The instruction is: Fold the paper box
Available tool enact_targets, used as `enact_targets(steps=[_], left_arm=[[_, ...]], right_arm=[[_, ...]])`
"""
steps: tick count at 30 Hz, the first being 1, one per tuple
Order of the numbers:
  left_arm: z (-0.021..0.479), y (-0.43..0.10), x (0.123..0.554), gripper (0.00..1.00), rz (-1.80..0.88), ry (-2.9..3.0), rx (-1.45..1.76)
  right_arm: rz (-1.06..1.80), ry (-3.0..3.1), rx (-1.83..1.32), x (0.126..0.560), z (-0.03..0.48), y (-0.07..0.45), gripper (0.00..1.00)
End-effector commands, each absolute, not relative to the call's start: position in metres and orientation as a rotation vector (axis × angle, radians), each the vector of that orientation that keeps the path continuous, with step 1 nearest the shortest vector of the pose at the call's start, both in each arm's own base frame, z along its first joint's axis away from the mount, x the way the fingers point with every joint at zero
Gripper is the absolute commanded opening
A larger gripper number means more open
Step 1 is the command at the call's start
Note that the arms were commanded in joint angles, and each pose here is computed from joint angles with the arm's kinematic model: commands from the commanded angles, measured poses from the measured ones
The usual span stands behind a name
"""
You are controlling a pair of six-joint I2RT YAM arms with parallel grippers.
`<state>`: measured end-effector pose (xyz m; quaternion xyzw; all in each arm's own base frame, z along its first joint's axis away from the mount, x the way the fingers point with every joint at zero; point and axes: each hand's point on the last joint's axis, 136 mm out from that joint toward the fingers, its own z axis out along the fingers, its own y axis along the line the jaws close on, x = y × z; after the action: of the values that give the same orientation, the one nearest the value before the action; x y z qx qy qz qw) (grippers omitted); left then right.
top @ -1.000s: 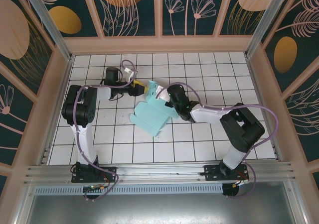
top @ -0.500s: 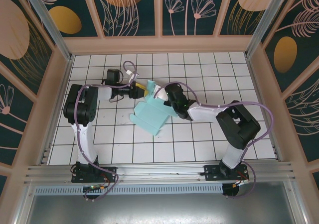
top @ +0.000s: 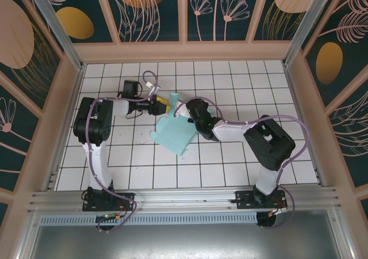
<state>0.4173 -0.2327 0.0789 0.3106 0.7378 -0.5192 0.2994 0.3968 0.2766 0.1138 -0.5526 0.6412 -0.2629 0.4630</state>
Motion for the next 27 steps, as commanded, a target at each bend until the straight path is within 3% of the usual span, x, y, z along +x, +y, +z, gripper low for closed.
enact_targets(steps=[1, 21, 27], left_arm=[[0.075, -0.235, 0.417, 0.68, -1.373, 1.96, 0.844], [0.071, -0.233, 0.417, 0.67, -1.353, 1.986, 0.823], [0.074, -0.233, 0.41, 0.59, -1.358, 1.969, 0.842]], right_arm=[[-0.764, 1.491, -1.346, 0.399, 0.121, 0.278, 0.0], [-0.93, 1.303, -1.34, 0.387, 0.125, 0.288, 0.0], [-0.929, 1.326, -1.333, 0.384, 0.122, 0.287, 0.0]])
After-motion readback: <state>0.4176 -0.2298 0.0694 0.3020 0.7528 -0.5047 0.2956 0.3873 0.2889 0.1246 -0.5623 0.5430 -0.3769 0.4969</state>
